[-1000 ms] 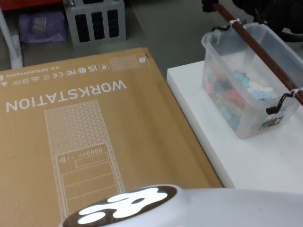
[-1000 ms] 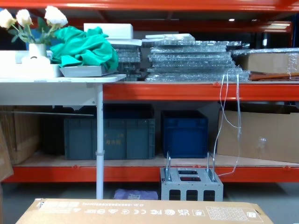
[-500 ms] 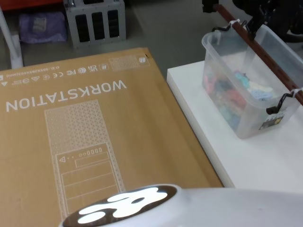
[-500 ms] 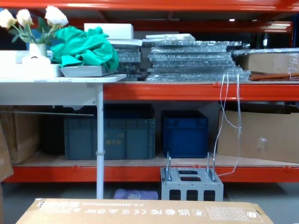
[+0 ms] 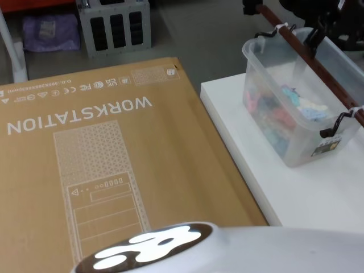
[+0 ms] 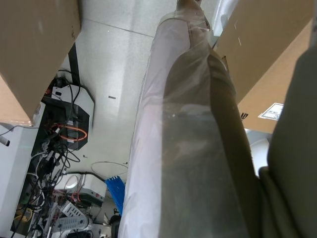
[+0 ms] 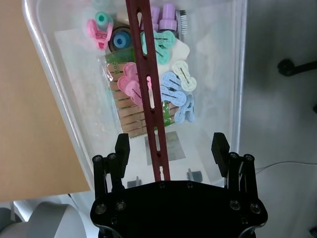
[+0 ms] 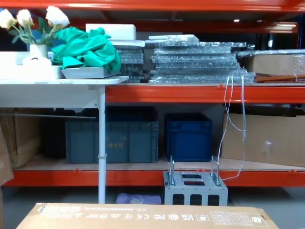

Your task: Use one hand to grasp the basket and place it at the designated location.

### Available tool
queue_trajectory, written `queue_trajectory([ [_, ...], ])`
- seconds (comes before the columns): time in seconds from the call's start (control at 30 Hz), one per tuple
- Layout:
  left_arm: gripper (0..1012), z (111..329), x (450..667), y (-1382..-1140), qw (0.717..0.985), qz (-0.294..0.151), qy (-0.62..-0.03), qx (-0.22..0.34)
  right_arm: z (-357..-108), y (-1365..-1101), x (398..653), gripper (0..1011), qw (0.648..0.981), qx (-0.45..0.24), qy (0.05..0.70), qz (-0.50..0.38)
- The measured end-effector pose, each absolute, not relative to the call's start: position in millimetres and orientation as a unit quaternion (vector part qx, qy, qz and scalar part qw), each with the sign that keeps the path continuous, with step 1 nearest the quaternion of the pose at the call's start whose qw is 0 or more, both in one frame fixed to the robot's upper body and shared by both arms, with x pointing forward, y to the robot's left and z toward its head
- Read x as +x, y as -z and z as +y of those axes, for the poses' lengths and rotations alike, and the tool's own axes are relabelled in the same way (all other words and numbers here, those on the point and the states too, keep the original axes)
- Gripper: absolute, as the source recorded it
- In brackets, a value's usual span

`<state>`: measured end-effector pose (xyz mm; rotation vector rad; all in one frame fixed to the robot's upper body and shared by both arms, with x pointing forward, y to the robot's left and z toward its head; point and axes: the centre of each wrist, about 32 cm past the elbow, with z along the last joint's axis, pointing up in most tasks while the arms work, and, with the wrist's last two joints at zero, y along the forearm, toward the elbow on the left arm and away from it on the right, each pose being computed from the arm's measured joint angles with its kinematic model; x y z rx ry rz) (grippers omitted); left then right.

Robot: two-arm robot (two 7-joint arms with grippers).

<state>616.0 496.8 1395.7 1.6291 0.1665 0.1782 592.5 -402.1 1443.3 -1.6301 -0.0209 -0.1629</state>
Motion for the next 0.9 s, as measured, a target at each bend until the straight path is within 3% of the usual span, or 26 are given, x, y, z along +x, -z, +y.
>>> queue_trajectory([
  [0.43,0,497,616,-1396,0.679,0.074,-0.079,0.726,-411,-1415,601,1000,0.71,-0.702,0.055,-0.002],
  [0.9,0,497,616,-1396,0.68,0.074,-0.079,0.726,-417,-1405,604,1000,0.713,-0.699,0.054,-0.002],
])
